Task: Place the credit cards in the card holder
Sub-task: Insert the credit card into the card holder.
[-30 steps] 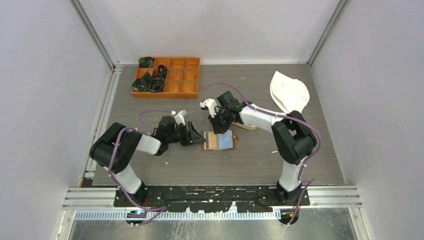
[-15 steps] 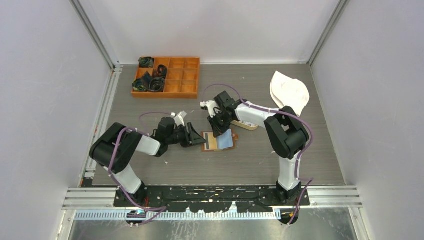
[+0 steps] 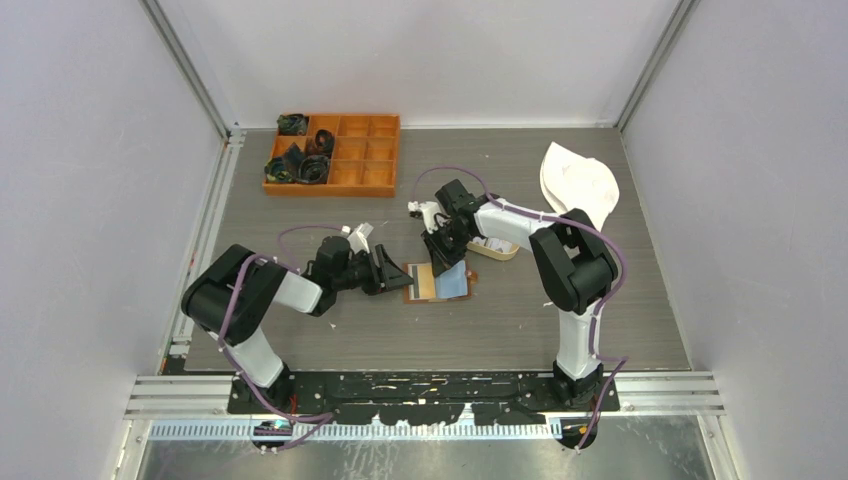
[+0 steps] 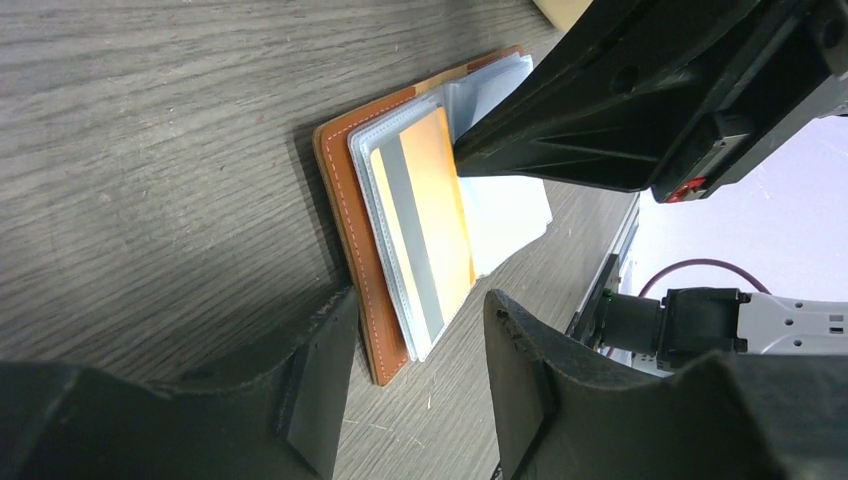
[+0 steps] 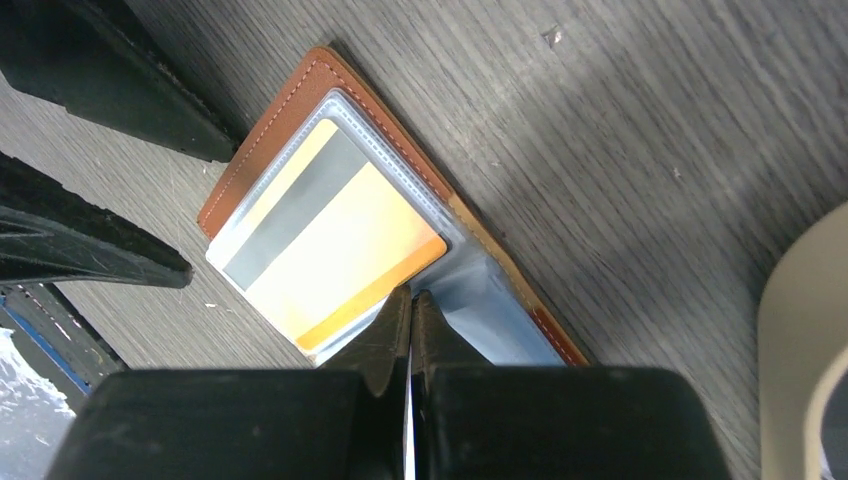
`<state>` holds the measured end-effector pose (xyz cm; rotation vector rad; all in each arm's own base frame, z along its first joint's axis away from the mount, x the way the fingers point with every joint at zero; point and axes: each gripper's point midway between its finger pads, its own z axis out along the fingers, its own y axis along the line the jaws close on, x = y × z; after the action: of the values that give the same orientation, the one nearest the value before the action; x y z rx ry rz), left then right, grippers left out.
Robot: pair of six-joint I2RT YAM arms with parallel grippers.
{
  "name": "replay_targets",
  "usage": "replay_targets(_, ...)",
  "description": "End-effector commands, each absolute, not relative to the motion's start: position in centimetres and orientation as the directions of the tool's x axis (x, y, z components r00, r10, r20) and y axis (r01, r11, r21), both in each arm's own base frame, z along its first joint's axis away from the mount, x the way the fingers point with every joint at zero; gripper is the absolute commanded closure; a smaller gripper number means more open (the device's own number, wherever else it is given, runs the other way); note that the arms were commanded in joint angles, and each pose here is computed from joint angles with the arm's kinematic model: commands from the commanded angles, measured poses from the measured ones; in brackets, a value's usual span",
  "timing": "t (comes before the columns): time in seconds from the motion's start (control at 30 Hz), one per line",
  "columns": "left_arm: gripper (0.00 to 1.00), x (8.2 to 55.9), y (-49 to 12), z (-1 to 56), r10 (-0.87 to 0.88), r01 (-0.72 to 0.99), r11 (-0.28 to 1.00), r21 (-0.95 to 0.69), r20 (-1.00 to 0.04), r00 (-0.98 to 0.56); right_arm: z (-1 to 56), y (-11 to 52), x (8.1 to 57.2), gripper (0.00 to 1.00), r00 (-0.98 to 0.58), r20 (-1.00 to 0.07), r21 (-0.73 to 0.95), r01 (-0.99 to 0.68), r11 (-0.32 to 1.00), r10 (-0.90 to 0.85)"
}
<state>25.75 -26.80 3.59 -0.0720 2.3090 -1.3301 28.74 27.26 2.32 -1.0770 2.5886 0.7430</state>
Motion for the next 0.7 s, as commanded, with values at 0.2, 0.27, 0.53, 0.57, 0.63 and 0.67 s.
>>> replay_targets(0.2,0.53,25.8,-28.5,3.9,-0.302,0.196,0.445,-0.874,-0.352,-0.886,1.4,28.3,27.9,0.99,-0.701,-0.347,0.382,-0.712,0.589,-0.623)
replay_targets(0.27,0.56,25.8,-29.1,5.5,-0.322,0.224,0.377,-0.899,-0.354,-0.878,1.3,28.3,27.8,0.99,-0.702,-0.344,0.383,-0.711,0.59,-0.623)
replay_targets(0.53,0.64,25.5,-30.3,8.1,-0.36,0.277,0.296,-0.914,-0.375,-0.854,1.9,28.4,28.0,0.99,-0.698,-0.356,0.382,-0.715,0.585,-0.621)
replay_targets(0.57,0.64,25.5,-30.4,8.3,-0.362,0.28,0.297,-0.913,-0.379,-0.852,2.0,28.5,28.0,0.99,-0.697,-0.36,0.383,-0.717,0.583,-0.62)
replay_targets(0.63,0.66,25.4,-30.5,8.6,-0.369,0.285,0.3,-0.911,-0.386,-0.845,2.3,28.5,28.1,0.99,-0.695,-0.367,0.381,-0.719,0.582,-0.618)
replay_targets(0.67,0.66,25.5,-30.6,8.9,-0.374,0.289,0.298,-0.91,-0.39,-0.842,2.5,28.6,28.0,0.99,-0.694,-0.371,0.383,-0.72,0.578,-0.617)
